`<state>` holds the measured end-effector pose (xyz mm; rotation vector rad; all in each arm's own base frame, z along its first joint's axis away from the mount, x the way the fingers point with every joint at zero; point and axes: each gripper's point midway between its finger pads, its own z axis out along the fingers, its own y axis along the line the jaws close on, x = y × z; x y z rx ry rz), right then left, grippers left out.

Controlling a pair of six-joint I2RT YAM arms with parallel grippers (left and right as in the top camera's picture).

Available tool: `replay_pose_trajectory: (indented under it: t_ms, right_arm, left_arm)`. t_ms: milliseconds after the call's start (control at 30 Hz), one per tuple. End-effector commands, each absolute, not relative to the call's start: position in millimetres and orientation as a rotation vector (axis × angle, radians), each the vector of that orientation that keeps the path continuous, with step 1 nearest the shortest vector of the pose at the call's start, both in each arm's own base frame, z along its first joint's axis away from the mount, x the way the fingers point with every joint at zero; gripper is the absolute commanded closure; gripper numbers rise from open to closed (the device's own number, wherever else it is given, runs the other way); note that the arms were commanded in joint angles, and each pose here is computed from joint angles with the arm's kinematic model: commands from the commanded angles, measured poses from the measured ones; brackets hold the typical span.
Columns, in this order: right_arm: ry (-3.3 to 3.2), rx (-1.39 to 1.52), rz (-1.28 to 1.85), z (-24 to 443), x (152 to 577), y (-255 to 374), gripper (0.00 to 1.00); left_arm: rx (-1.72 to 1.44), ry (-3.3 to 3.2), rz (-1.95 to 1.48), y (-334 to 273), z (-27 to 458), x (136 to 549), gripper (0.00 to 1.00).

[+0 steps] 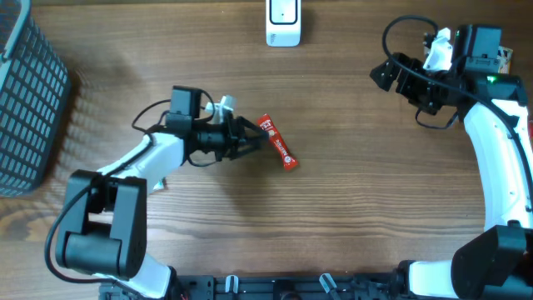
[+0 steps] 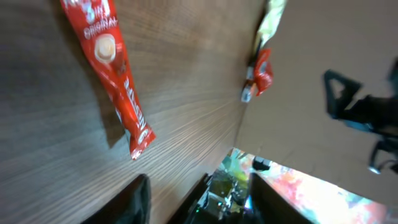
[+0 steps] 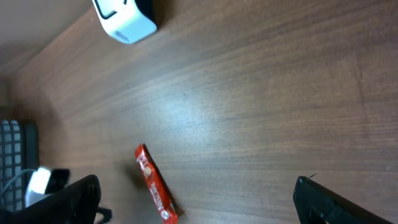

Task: Scan the item barcode
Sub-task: 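Slide the Nescafe stick rightward with the left gripper, release, withdraw left, then reach the right gripper down to the Nescafe stick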

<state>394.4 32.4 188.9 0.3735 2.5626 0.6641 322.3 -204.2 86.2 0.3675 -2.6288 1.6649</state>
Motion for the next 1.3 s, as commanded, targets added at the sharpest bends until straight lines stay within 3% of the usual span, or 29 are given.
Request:
replay_pose_trajectory:
  t_ms: [0,33,67,233,433,600,633,833,1000,1267]
  right_arm:
    - [2.605,0.165,0.673,188,385,55,0.0]
    - [2.62,0.111,0.664,186,382,62,0.0]
    - [2.639,0.086,0.64,183,379,66,0.0]
    - [2.699,-0.017,0.452,172,371,87,0.0]
    - [2.716,-0.223,0.447,162,356,138,0.01]
    - [2.771,-0.447,0.44,125,337,171,0.08]
    - [2.784,-0.484,0.44,116,334,178,0.13]
    - [2.793,-0.651,0.442,88,321,222,0.17]
    - [2.766,-0.689,0.228,76,317,237,0.23]
    - [2.722,-0.686,0.073,71,316,243,0.28]
  left_arm:
    - [0.381,-2.629,1.787,-185,116,334,0.22]
    - [0.401,-2.644,1.804,-177,121,338,0.08]
    - [0.425,-2.658,1.82,-169,125,342,0.0]
    - [0.579,-2.693,1.854,-130,136,354,0.0]
    - [0.859,-2.656,1.825,-78,129,359,0.0]
    - [1.075,-2.645,1.782,-35,121,359,0.0]
    - [1.132,-2.668,1.739,-23,116,358,0.0]
    - [1.439,-2.765,1.304,25,72,340,0.0]
    - [1.567,-2.786,1.007,47,50,324,0.0]
    - [1.596,-2.809,0.924,55,45,322,0.0]
